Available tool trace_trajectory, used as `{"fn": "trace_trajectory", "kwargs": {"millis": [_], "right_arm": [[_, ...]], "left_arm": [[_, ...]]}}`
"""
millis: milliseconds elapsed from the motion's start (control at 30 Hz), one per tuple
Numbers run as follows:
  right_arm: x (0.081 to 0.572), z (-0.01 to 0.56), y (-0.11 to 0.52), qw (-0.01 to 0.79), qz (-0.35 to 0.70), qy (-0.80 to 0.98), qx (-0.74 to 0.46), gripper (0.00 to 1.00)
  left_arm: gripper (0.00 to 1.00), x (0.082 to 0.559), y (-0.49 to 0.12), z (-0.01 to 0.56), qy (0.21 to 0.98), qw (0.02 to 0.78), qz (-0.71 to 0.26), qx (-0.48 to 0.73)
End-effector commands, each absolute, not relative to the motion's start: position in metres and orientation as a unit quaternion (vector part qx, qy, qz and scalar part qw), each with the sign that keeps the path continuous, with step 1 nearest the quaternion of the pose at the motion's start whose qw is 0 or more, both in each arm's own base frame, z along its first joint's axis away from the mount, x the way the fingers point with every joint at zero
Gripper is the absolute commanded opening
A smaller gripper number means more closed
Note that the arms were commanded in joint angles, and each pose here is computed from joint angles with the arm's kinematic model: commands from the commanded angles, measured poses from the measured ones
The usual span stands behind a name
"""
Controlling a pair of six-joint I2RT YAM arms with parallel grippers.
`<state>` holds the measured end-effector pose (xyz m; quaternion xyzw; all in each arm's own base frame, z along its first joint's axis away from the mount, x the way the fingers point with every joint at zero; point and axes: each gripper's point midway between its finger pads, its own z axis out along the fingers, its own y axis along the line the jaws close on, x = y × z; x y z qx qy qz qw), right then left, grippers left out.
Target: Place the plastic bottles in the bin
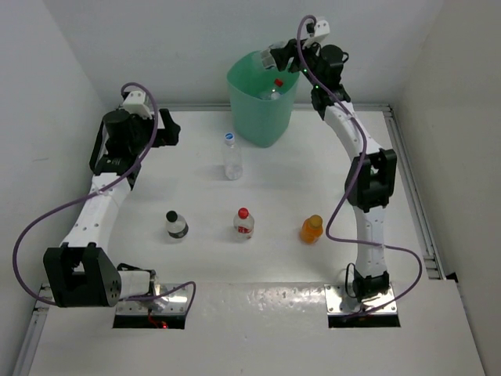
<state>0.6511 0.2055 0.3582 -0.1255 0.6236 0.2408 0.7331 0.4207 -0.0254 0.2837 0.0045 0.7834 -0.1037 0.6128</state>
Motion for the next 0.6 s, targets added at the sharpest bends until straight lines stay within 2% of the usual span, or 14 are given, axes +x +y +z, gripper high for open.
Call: {"fn": "trace_trajectory", "kwargs": {"millis": [0, 33, 67, 167, 267, 433, 567], "right_arm": [[0.642, 0.408, 0.2, 0.777, 0.226, 0.572, -0.13, 0.29], [0.644, 0.404, 0.2, 0.777, 0.221, 0.574, -0.132, 0.38], [0.645, 0.401, 0.2, 0.775, 0.221, 0.577, -0.132, 0.6], [0.642, 0.409, 0.198, 0.78, 0.218, 0.573, -0.125, 0.84], [0.635, 0.426, 0.196, 0.788, 0.213, 0.564, -0.121, 0.89], [0.6, 0.481, 0.183, 0.806, 0.202, 0.541, -0.131, 0.92], [0.574, 0.498, 0.14, 0.798, 0.21, 0.554, -0.111, 0.92]], "left_arm": [[1.0, 0.42, -0.043, 0.29, 0.773, 0.618, -0.141, 0.037], [1.0, 0.42, -0.052, 0.282, 0.779, 0.608, -0.145, 0.048], [1.0, 0.419, -0.059, 0.282, 0.778, 0.607, -0.151, 0.062], [1.0, 0.415, -0.082, 0.267, 0.783, 0.592, -0.165, 0.092], [1.0, 0.418, -0.103, 0.26, 0.784, 0.588, -0.168, 0.11], [1.0, 0.432, -0.138, 0.236, 0.792, 0.565, -0.18, 0.145], [1.0, 0.446, -0.155, 0.227, 0.789, 0.562, -0.178, 0.174]]}}
